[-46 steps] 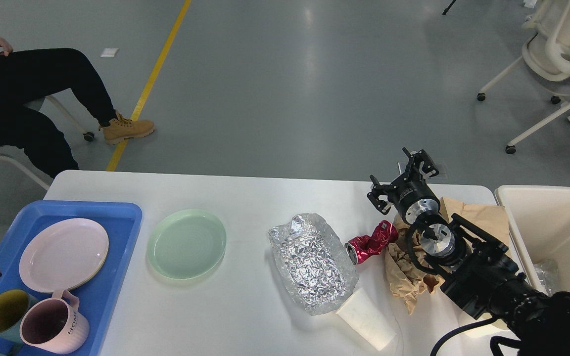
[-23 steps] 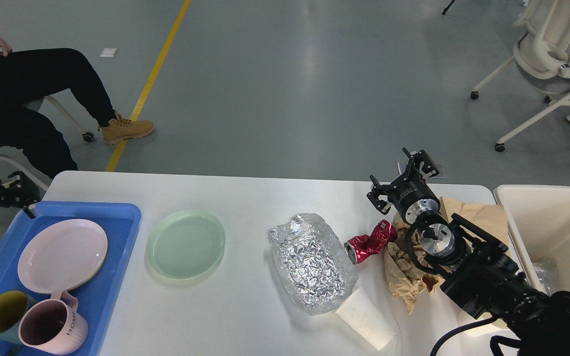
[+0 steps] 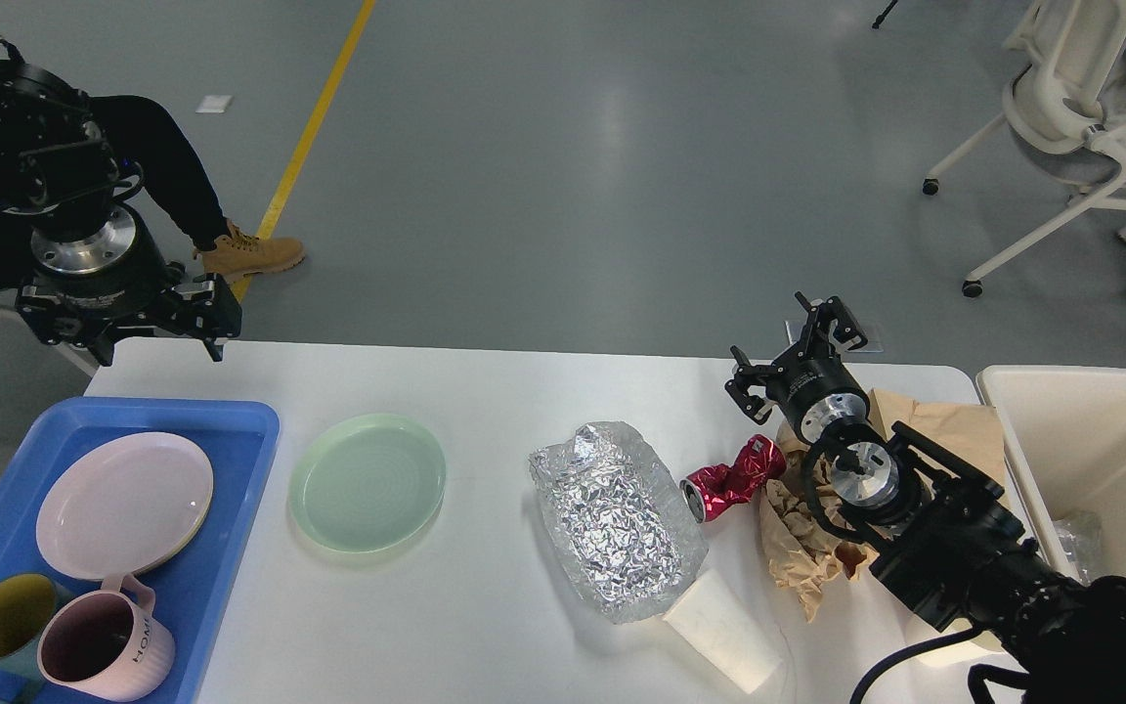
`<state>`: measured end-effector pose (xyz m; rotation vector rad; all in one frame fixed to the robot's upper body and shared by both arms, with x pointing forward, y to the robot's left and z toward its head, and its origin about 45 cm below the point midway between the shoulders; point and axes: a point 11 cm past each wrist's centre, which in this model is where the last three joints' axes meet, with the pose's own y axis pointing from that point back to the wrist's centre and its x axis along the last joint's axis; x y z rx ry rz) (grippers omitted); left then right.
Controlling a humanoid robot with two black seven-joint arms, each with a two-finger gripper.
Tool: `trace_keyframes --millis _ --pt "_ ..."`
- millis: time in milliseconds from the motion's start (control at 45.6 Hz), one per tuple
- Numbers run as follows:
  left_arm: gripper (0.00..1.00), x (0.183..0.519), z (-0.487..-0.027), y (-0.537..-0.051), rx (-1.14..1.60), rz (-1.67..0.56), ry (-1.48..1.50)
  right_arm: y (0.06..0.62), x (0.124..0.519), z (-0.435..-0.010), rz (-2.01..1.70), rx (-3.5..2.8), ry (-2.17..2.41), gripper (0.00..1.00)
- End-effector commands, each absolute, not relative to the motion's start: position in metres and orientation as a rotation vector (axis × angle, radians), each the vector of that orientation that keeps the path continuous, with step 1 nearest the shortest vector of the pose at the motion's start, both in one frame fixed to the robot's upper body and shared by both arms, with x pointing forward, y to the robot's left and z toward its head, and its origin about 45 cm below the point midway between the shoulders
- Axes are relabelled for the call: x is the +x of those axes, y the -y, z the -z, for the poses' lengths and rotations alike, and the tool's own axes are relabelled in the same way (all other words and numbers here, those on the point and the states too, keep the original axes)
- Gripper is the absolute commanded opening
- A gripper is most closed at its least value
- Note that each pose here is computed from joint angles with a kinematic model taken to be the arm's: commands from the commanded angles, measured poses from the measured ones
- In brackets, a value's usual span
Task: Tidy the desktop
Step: 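Raise the left gripper and move it to the pale green plate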
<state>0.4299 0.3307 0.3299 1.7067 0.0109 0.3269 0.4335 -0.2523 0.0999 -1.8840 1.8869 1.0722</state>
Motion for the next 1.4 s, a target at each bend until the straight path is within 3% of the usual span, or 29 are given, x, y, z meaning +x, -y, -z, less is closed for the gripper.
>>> trace_keyframes --millis 0,460,1008,1380 --pt "0.96 0.431 -0.321 -0.308 1.697 -0.273 0.012 0.252 0.434 -0.100 -1.072 -1.884 -1.887 1.00" --pt "0.95 0.428 -0.214 -0.348 1.663 -0.518 0.070 0.252 0.434 -0.100 -1.072 -1.884 -1.887 1.00" --pt "0.96 0.425 -0.151 -0.348 1.437 -0.704 -0.041 0.252 0.434 -0.100 -1.072 -1.884 -1.887 1.00" --pt "0.96 0.411 -0.145 -0.330 1.386 -0.567 -0.148 0.252 0.434 -0.100 -1.072 -1.884 -1.887 1.00"
